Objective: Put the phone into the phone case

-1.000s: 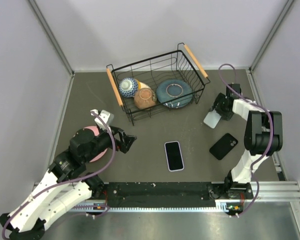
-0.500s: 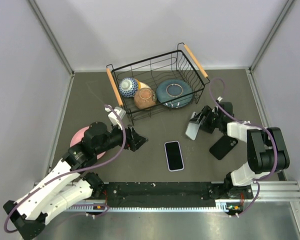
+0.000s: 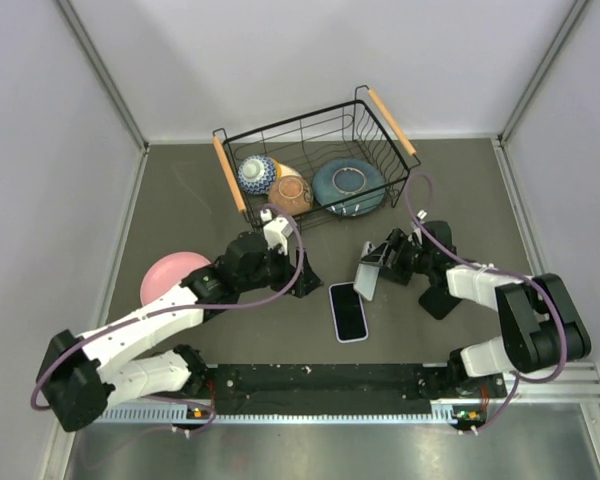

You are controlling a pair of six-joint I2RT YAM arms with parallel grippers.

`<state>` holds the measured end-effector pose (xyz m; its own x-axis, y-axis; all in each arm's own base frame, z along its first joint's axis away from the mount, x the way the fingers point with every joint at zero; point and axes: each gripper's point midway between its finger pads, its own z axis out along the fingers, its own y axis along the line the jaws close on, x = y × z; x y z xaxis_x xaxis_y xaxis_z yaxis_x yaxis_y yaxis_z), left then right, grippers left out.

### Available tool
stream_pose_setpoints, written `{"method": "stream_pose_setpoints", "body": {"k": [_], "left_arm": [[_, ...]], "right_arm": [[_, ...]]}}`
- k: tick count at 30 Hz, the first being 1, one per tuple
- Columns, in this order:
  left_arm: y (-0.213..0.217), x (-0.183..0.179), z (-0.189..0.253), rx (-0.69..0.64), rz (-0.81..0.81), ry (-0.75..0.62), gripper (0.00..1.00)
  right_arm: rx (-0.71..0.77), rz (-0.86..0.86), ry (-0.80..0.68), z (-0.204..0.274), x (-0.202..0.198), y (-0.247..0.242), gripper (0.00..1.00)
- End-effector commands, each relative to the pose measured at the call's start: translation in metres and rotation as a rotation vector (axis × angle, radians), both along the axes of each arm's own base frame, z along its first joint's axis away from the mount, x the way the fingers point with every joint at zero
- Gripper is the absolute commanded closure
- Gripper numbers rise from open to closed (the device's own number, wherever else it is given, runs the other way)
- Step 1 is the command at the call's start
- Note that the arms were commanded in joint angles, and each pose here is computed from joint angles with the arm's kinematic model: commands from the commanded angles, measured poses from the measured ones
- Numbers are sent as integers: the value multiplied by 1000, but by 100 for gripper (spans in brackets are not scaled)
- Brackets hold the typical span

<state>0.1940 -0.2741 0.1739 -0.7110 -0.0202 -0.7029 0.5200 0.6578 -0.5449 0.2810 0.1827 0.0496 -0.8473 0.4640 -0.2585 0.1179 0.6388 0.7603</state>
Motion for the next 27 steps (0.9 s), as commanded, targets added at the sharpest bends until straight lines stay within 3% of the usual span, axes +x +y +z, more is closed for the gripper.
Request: {"method": "stream_pose_setpoints", "body": {"k": [1, 13, 19, 27], "left_arm": [[-30, 17, 31, -97, -19, -82, 24], [-77, 28, 12, -95, -96, -32, 28], [-76, 21, -5, -64, -102, -5, 34], [-80, 8, -23, -37, -140, 60, 34]], "right_arm": [[101, 17, -117, 46, 2, 21, 55], [188, 57, -172, 81, -30, 54, 55], [189, 37, -172, 79, -39, 58, 56], [215, 25, -170, 86, -41, 59, 56]]}}
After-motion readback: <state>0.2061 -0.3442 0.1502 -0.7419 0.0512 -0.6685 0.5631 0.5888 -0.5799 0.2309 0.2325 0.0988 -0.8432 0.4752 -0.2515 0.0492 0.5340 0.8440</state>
